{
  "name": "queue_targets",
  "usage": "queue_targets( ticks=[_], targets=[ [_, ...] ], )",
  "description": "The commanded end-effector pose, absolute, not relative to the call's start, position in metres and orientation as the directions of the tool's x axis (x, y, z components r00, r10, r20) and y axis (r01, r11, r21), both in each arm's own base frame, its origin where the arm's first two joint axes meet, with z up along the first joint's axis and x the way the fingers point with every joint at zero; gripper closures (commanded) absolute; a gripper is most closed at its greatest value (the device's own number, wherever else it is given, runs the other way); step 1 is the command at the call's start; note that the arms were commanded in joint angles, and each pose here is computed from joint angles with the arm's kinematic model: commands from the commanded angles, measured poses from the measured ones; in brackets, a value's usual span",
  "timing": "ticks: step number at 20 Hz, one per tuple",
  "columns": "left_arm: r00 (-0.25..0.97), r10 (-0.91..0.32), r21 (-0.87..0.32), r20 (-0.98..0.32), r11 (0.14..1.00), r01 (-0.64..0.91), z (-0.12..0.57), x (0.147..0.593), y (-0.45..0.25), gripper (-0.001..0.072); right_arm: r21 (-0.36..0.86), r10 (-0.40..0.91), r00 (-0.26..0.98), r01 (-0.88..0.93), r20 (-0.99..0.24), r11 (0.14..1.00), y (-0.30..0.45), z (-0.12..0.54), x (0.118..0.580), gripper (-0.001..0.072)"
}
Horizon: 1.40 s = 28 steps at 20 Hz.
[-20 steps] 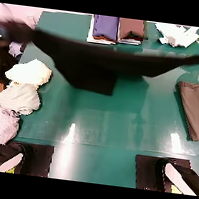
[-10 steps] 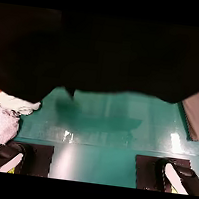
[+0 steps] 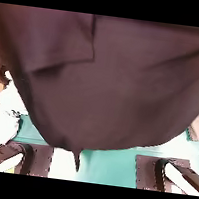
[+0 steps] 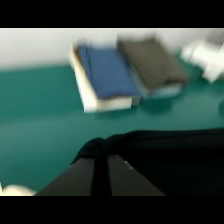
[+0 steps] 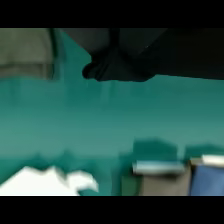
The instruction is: Fold the shirts.
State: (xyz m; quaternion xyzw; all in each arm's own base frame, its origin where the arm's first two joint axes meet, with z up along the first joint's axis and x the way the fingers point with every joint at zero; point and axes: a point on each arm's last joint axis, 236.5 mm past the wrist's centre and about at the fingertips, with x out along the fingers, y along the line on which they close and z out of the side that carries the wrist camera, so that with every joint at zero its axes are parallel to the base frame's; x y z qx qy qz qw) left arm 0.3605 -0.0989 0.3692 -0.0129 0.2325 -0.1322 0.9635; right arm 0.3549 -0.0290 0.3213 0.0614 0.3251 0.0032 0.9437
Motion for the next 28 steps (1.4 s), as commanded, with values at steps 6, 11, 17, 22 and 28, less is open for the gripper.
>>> queue_targets(
  ticks=[6, 11, 17, 22, 28],
  targets=[
    [0.377, -0.139, -0.052, -0.916, 0.971, 0.233, 0.033, 0.459, -0.118, 0.0677, 0.199, 0.162, 0.377, 0.061, -0.912, 0.978, -0.017, 0.049, 0.438, 0.0695],
    [0.434, -0.132, -0.060, -0.891, 0.983, 0.175, 0.031, 0.489, -0.098, 0.0677, 0.206, 0.171, 0.368, 0.056, -0.914, 0.977, -0.020, 0.040, 0.476, 0.0695],
    [0.186, -0.184, -0.143, -0.965, 0.966, 0.217, 0.035, 0.428, -0.103, 0.0677, 0.095, 0.075, 0.308, 0.049, -0.949, 0.994, -0.046, 0.056, 0.443, 0.0694],
    [0.016, -0.174, -0.169, -0.985, 0.971, 0.167, -0.020, 0.386, -0.100, 0.0677, 0.081, 0.062, 0.215, 0.081, -0.975, 0.993, -0.050, 0.010, 0.396, 0.0694],
    [0.006, -0.284, -0.283, -0.959, 0.954, 0.099, -0.057, 0.377, -0.125, 0.0677, 0.124, 0.112, 0.116, 0.100, -0.987, 0.987, -0.035, -0.042, 0.365, 0.0693]
  ],
)
